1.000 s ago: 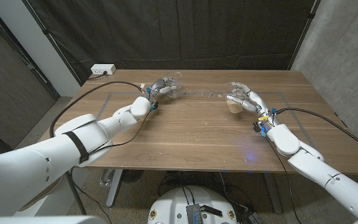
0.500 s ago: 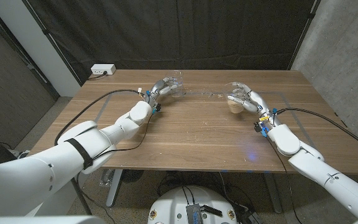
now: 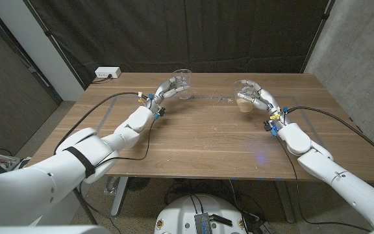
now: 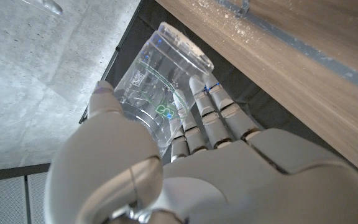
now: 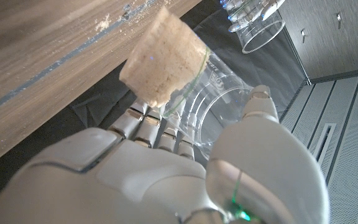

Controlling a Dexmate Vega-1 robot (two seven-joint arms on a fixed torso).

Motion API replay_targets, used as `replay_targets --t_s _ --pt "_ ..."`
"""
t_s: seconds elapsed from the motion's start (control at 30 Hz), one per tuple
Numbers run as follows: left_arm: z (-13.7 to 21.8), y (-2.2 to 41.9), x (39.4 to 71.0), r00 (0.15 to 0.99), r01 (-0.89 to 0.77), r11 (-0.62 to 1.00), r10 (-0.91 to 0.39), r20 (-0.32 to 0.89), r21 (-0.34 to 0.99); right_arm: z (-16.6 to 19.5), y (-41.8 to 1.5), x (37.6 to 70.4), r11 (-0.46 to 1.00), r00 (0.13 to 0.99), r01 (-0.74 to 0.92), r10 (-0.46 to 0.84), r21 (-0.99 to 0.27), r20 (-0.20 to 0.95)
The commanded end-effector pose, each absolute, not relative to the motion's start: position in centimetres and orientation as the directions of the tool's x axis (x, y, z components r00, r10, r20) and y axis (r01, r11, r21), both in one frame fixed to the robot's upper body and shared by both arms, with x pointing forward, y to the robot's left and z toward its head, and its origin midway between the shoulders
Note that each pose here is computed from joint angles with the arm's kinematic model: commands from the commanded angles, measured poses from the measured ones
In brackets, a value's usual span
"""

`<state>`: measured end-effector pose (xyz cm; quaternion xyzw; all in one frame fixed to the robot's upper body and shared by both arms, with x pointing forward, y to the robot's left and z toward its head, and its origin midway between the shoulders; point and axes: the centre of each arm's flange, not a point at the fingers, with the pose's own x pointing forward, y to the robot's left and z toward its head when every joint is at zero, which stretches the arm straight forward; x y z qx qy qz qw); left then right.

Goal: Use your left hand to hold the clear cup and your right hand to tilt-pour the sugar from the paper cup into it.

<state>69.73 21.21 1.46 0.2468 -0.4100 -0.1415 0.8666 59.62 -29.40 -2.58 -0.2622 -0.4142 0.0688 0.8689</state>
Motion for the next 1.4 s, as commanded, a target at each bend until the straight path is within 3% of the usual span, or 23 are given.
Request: replay_targets --t_s 0.03,0.53,1.4 --pt "1.4 23.1 68.3 0.567 0.057 0.856 -0.452 0.689 0.514 0.3 -29.3 61.2 0.854 0.619 0.088 0.357 -0.513 0.699" --pt "0.7 24.7 68.3 0.591 0.081 0.878 -0.423 0.687 0.471 1.8 -29.9 62.6 0.849 0.631 0.094 0.354 -0.520 0.691" --pt "0.1 22.9 69.6 0.642 0.113 0.824 -0.487 0.592 0.555 9.0 -30.6 60.3 0.754 0.654 0.118 0.430 -0.646 0.622"
